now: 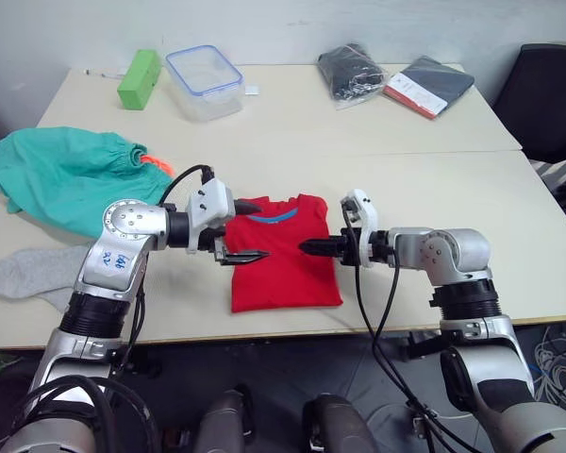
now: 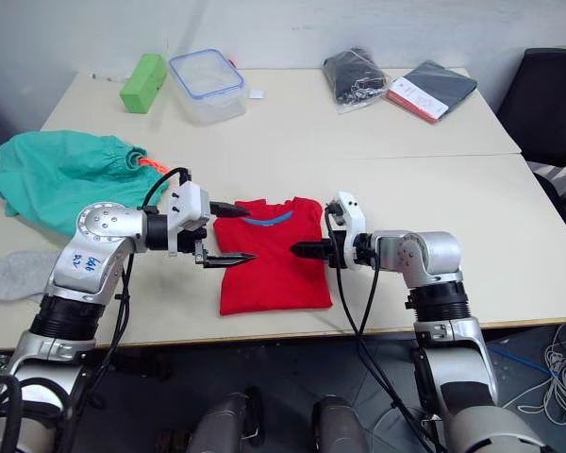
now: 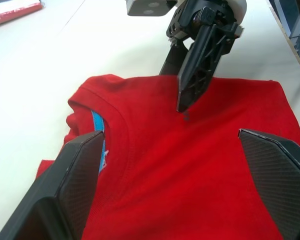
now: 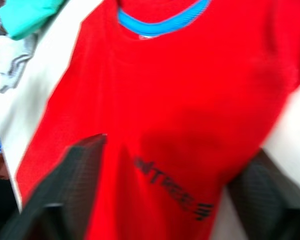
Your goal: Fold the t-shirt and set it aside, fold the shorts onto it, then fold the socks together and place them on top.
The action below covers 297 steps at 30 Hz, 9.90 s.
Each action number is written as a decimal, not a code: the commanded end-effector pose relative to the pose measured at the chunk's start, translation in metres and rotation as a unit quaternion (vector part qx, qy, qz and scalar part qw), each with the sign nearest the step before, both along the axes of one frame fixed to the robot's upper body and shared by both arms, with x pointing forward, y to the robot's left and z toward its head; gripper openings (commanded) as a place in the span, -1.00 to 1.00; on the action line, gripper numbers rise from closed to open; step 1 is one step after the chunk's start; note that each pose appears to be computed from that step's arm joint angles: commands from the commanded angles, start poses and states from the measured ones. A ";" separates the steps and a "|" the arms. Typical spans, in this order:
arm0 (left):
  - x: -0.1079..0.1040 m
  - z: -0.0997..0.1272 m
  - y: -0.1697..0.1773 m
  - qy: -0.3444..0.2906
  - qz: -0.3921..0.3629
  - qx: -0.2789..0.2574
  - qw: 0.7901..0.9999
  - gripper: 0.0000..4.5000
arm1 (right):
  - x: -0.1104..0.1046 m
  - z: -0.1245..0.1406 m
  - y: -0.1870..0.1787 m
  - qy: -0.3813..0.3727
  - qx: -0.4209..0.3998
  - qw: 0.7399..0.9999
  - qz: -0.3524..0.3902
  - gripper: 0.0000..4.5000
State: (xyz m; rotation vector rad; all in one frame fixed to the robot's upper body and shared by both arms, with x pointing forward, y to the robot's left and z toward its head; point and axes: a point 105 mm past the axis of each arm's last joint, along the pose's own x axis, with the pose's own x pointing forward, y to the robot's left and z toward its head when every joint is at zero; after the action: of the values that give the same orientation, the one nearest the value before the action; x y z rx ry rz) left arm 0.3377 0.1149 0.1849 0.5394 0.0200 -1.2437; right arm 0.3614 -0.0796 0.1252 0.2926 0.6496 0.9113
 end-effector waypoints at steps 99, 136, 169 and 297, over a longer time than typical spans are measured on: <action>0.119 -0.001 0.147 -0.022 0.472 0.075 0.878 -0.99 | -0.106 0.118 -0.017 -0.406 -0.017 0.907 0.113 1.00; -0.029 -0.003 -0.072 -0.082 -0.238 0.132 0.959 0.10 | -0.098 0.029 -0.030 -0.535 -0.294 0.747 0.263 1.00; -0.034 -0.045 0.056 0.015 0.039 0.149 0.988 1.00 | 0.023 0.098 -0.061 -0.426 -0.238 0.873 0.016 -0.99; -0.010 -0.064 -0.003 0.015 0.013 0.149 0.989 0.80 | -0.030 0.066 -0.049 -0.381 -0.206 0.899 0.065 -1.00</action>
State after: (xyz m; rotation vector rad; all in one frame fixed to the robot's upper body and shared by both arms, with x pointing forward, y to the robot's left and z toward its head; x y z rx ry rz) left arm 0.3254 0.1059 0.1225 0.7408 0.2219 -1.2399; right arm 0.3272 -0.1181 0.1761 -0.4591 0.1608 0.9421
